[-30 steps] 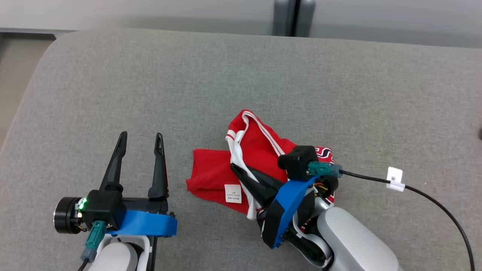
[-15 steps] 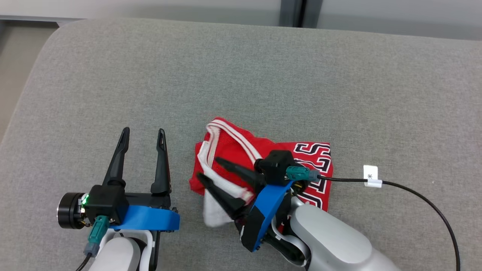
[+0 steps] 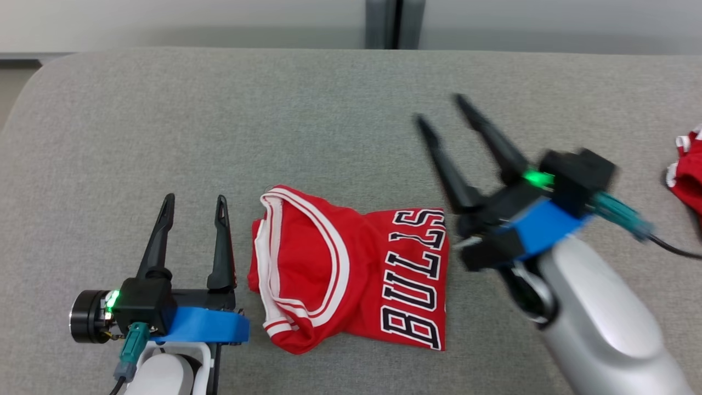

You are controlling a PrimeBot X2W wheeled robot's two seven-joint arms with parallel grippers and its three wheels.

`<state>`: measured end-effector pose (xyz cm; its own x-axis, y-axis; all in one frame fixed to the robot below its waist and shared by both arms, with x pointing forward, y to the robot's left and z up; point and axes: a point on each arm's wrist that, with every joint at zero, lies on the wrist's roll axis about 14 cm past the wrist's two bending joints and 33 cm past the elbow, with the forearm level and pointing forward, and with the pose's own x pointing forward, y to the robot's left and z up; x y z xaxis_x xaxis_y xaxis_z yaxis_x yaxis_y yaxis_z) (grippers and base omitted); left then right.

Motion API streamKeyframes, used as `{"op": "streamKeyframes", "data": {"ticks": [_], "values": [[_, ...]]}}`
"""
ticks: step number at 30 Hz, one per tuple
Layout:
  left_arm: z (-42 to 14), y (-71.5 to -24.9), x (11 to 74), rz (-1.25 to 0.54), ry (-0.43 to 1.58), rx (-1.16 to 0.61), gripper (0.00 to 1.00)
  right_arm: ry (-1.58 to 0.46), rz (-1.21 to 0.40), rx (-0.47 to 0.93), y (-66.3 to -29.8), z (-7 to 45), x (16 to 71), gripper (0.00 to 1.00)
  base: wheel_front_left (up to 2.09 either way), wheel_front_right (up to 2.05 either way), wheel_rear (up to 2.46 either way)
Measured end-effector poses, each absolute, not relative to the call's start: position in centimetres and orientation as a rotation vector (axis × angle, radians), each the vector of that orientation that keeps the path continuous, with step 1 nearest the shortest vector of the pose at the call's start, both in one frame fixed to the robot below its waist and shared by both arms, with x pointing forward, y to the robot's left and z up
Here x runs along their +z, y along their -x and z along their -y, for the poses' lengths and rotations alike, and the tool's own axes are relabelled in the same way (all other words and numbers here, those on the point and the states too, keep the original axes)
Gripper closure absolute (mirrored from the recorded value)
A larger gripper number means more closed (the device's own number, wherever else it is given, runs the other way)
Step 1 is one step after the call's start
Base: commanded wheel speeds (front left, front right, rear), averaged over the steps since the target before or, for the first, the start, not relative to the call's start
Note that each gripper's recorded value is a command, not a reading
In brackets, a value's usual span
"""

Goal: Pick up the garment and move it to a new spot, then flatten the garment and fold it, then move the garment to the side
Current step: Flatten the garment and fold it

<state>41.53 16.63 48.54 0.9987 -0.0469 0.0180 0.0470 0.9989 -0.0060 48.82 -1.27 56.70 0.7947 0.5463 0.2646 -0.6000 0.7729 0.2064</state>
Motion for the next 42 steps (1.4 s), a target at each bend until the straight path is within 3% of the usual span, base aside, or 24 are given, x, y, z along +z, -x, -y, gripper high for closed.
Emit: {"op": "streamKeyframes", "data": {"ticks": [8,14,20,34,35,36,42], "values": [[-16.1,-41.1,48.8,0.023,-0.01,-0.076,0.0,-0.157,0.17,0.255,-45.9,14.9,53.8,0.0,0.0,0.0,0.0],[-15.5,-40.6,48.6,0.012,-0.02,-0.104,0.0,-0.132,0.095,0.092,-41.7,19.6,51.9,0.0,0.0,0.0,0.0],[-15.4,-40.2,48.4,0.0,-0.03,-0.111,0.0,-0.136,0.062,0.042,-39.5,20.4,51.7,0.0,0.0,0.0,0.0],[-15.4,-39.6,48.4,-0.013,-0.033,-0.113,0.0,-0.135,0.045,0.024,-38.6,20.5,52.0,0.0,0.0,0.0,0.0],[-15.4,-39.6,48.4,-0.014,-0.033,-0.112,0.0,-0.137,0.034,0.031,-38.6,20.3,51.8,0.14,0.0,0.0,0.0],[-15.4,-39.6,48.4,-0.014,-0.033,-0.112,0.0,-0.137,0.034,0.031,-38.6,20.3,51.8,1.0,0.0,0.0,0.0],[-15.5,-40.2,48.5,-0.007,-0.03,-0.108,0.0,-0.192,-0.093,0.251,-39.4,12.6,48.9,1.0,0.0,0.0,0.0]]}}
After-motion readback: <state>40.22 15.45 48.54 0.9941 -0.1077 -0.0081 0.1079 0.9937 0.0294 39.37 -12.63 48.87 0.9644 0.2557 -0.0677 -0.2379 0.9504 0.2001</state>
